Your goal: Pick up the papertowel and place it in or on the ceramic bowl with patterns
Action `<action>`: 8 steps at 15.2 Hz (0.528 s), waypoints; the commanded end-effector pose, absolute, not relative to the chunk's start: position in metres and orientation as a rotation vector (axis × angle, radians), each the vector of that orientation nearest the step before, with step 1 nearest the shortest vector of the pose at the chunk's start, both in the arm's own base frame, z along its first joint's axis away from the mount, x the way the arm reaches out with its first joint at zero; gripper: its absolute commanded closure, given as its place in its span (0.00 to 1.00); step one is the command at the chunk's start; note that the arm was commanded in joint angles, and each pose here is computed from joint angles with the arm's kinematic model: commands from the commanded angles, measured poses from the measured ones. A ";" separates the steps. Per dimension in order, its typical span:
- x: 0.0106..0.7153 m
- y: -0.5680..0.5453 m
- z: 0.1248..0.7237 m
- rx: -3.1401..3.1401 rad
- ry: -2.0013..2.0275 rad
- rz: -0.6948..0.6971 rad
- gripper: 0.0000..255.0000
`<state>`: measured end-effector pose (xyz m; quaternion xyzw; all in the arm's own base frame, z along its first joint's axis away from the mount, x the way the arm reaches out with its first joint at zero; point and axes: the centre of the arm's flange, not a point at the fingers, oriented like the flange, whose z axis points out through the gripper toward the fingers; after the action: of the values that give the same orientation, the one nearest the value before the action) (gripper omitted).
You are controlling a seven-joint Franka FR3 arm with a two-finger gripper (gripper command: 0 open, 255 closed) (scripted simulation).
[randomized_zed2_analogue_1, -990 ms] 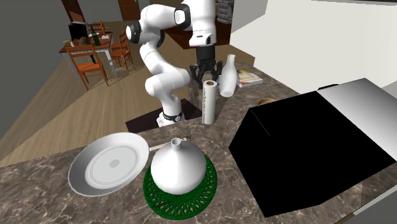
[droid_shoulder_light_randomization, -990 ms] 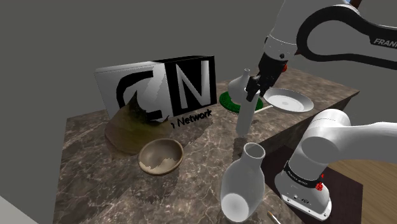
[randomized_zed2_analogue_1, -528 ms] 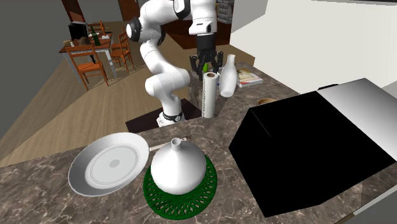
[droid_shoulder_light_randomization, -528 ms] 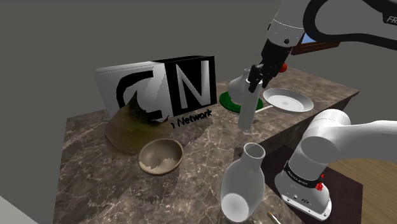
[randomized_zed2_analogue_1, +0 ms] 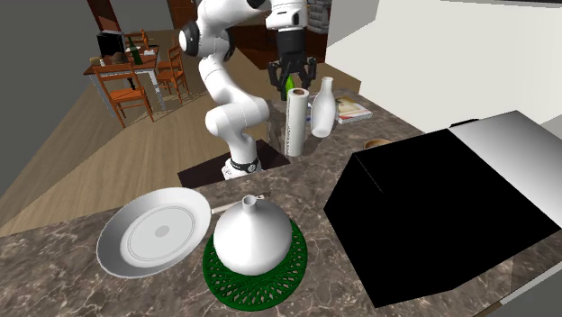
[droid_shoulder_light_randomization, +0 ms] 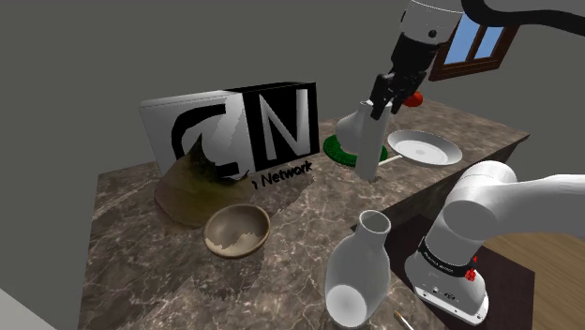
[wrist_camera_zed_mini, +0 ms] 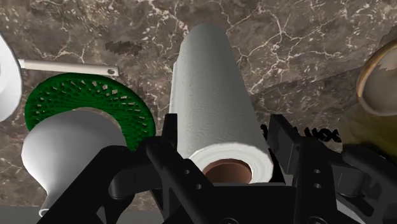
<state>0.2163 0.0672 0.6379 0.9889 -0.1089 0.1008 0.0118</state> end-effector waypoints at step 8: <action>0.246 0.139 0.673 3.083 -0.340 0.314 1.00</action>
<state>0.2397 0.1258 0.6682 0.9888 -0.1090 0.1008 0.0126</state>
